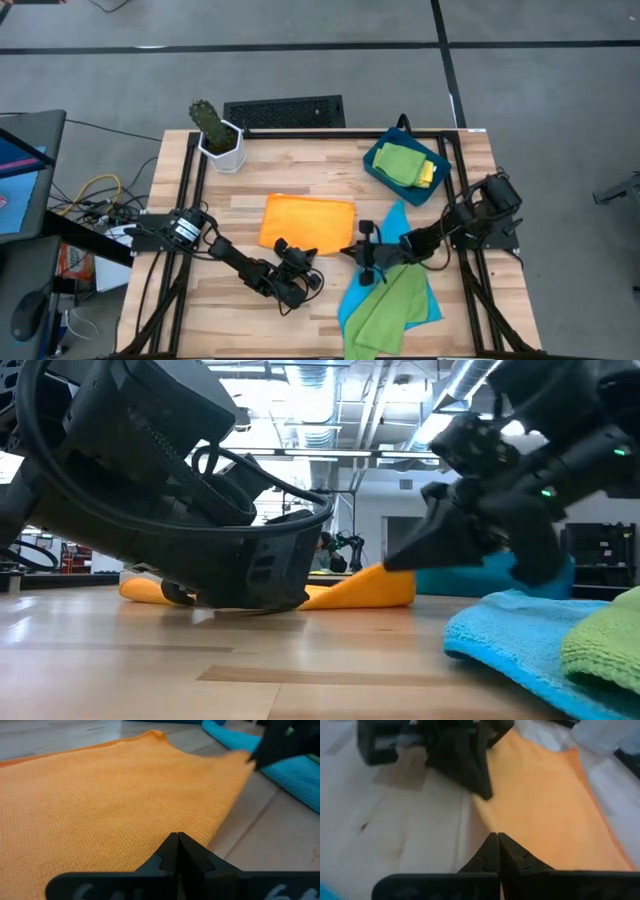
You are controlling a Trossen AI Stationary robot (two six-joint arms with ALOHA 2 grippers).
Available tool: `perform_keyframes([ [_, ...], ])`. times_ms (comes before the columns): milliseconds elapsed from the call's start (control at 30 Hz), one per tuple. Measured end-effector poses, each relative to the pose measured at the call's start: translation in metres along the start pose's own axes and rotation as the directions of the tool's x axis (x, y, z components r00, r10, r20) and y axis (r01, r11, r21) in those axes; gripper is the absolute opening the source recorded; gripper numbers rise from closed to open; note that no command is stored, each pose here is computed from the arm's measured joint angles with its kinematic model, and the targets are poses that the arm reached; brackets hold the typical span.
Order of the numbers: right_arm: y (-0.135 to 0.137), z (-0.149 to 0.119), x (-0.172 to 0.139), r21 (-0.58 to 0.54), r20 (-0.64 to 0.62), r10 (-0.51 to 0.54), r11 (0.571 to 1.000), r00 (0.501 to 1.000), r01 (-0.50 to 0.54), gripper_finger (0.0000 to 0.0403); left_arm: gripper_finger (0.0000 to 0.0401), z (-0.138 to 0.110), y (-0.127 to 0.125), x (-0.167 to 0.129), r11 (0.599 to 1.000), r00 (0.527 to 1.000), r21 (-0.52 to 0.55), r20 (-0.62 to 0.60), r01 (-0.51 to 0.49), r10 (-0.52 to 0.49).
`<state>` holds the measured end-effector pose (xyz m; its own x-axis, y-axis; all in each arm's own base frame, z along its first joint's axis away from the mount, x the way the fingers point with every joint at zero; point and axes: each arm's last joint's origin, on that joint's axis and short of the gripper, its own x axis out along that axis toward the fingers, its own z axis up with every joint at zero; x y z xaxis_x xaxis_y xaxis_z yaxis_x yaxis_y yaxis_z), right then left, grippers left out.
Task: Fold microfiber towels
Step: Fold the orange microfiber cloth
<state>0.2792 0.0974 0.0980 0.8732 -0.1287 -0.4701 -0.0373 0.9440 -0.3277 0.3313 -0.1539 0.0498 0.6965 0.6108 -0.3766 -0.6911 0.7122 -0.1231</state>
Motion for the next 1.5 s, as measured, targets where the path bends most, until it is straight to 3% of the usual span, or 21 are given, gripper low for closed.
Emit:
perform_keyframes([
  [333, -0.006, 0.029, 0.042, -0.066, 0.069, 0.115, 0.992, 0.991, -0.11, 0.0016, 0.0, -0.001, 0.0, 0.0, 1.0, 1.0, 0.002, -0.005, 0.005, -0.005],
  [633, -0.003, 0.035, 0.078, -0.142, 0.02, 0.116, 0.983, 0.993, -0.112, 0.0021, 0.0, -0.001, 0.0, -0.001, 1.0, 1.0, 0.023, 0.005, 0.006, -0.006],
  [833, -0.008, 0.036, 0.082, -0.149, 0.041, 0.16, 0.977, 0.986, -0.152, 0.0017, 0.0, 0.011, -0.003, -0.017, 0.993, 0.997, 0.106, -0.061, 0.057, -0.051],
  [1067, -0.017, 0.032, 0.086, -0.137, 0.026, 0.161, 0.978, 0.987, -0.156, 0.0019, 0.0, 0.042, -0.012, -0.039, 0.952, 0.939, 0.13, -0.246, 0.277, -0.24],
  [1167, -0.02, 0.032, 0.088, -0.121, 0.04, 0.165, 0.98, 0.985, -0.159, 0.0017, 0.0, 0.048, -0.014, -0.046, 0.939, 0.93, 0.145, -0.249, 0.311, -0.27],
  [1500, -0.015, 0.048, 0.089, -0.127, 0.102, 0.236, 0.967, 0.966, -0.223, 0.0018, 0.0, 0.035, -0.005, -0.061, 0.933, 0.931, 0.241, -0.314, 0.266, -0.184],
])
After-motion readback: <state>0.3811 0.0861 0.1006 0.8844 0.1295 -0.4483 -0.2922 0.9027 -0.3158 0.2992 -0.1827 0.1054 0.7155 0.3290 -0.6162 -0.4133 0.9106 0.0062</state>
